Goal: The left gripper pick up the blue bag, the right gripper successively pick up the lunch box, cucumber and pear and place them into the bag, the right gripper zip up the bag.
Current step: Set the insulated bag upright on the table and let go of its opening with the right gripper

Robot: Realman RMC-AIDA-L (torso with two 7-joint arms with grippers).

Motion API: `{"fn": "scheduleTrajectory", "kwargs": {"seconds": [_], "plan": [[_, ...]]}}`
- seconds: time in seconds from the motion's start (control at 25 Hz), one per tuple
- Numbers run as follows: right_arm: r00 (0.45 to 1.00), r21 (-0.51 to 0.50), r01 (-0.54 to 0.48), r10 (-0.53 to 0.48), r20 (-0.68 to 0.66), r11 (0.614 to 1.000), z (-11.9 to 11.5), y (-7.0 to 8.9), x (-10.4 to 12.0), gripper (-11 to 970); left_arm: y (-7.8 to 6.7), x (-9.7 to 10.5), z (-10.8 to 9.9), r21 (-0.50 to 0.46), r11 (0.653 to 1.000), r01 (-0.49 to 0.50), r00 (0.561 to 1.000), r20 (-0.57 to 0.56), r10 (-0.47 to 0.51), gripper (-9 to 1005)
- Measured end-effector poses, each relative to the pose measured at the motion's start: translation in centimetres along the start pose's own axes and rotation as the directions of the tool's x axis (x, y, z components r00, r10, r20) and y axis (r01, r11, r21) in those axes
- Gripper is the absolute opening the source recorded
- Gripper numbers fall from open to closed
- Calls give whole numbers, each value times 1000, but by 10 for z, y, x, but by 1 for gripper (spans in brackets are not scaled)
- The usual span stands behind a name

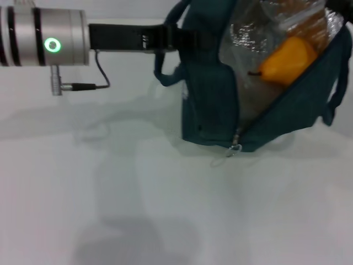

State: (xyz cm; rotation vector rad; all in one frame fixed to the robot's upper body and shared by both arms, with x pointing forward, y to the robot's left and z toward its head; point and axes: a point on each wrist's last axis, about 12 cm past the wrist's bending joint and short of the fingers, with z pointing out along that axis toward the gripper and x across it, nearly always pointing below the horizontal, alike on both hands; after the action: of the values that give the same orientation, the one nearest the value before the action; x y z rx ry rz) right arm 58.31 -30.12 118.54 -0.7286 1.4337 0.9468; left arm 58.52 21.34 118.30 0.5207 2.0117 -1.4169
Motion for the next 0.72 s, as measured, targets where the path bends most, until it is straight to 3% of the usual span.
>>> {"fn": "scheduleTrajectory", "kwargs": {"seconds": [0.44, 0.56, 0.72], "plan": [[998, 38, -54, 53, 23, 998, -30, 5, 10, 25, -9, 18, 33, 118, 992, 48, 996, -82, -39, 40], [998, 52, -69, 68, 19, 996, -32, 4, 14, 28, -7, 24, 43, 110, 993, 46, 995, -92, -36, 40], [997, -6, -62, 62, 36, 998, -35, 10, 9, 31, -5, 25, 50, 122, 991, 59, 995, -84, -48, 40]]}}
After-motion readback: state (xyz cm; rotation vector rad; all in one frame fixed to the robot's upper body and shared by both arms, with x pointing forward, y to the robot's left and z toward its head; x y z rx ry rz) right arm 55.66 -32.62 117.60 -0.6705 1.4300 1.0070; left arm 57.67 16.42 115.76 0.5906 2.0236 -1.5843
